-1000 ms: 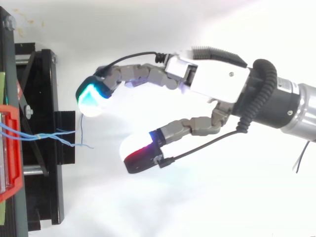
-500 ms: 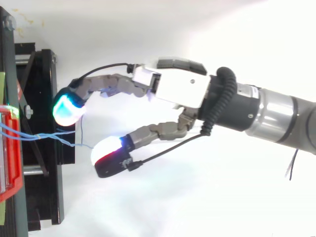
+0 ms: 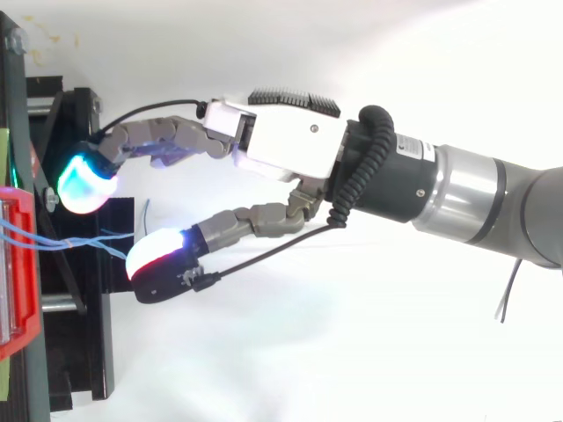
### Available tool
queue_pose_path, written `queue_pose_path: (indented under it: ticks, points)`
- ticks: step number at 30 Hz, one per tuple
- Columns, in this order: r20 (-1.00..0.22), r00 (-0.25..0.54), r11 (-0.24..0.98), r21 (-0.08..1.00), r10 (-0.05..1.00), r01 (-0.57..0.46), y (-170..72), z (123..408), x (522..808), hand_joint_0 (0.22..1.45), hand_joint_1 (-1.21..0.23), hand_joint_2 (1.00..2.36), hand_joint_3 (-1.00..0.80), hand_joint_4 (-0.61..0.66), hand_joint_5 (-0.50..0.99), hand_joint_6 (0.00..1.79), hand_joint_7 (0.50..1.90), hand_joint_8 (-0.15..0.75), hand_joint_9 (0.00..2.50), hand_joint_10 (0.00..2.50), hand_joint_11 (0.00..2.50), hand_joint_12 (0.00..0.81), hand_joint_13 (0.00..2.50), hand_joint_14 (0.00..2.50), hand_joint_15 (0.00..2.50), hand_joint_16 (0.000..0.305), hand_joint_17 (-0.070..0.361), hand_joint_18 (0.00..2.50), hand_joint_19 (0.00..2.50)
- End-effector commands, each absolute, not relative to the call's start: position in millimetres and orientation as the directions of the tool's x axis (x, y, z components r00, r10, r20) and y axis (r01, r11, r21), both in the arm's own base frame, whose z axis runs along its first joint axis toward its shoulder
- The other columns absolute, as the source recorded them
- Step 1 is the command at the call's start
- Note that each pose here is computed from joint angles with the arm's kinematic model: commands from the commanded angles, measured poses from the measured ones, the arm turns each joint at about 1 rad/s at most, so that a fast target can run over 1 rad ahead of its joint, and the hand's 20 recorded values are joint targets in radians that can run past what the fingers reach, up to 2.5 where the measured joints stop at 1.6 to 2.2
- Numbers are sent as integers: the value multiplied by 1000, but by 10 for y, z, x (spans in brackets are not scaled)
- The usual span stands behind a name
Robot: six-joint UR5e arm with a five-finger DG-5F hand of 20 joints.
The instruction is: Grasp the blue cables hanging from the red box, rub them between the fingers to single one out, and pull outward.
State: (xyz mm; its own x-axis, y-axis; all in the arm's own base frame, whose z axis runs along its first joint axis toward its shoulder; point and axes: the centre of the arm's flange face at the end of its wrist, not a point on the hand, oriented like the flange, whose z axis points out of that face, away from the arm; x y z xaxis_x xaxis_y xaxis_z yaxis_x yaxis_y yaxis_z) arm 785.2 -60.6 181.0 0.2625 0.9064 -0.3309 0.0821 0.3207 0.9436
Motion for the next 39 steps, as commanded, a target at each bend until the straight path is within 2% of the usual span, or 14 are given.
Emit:
queue_pose_path:
  ticks: [1, 5, 13, 20, 27, 33, 39]
  points:
    - [-333, 265, 324, 943, 905, 76, -617, 1793, 7876, 483, -708, 1000, -500, 298, -166, 502, 765, 251, 433, 0, 0, 352, 478, 3, 106, 49, 111, 507, 382]
    - [-333, 250, 328, 943, 909, 61, -486, 1852, 7918, 507, -701, 1000, -500, 327, -144, 502, 820, 251, 478, 0, 5, 343, 499, 4, 120, 47, 107, 525, 395]
    - [-324, 212, 322, 946, 922, 45, -423, 1852, 7929, 530, -696, 1000, -500, 366, -109, 502, 983, 247, 520, 1, 43, 338, 519, 4, 133, 46, 103, 542, 411]
    - [-306, 202, 309, 951, 930, 15, -363, 2028, 7994, 537, -688, 1000, -500, 361, -98, 503, 1028, 249, 546, 0, 47, 338, 531, 5, 138, 45, 101, 547, 427]
    - [-293, 186, 289, 956, 938, 48, -352, 2058, 7969, 545, -677, 1000, -500, 366, -92, 503, 1058, 249, 576, 0, 72, 337, 541, 4, 142, 45, 100, 555, 429]
    - [-275, 163, 273, 961, 948, 36, -319, 2154, 7955, 549, -671, 1000, -500, 361, -86, 503, 1084, 250, 601, 3, 91, 335, 550, 5, 152, 44, 99, 561, 436]
    - [-271, 141, 268, 962, 952, 46, -412, 2169, 7931, 557, -664, 1000, -500, 351, -78, 502, 1144, 252, 628, 4, 107, 333, 557, 5, 161, 44, 99, 571, 444]
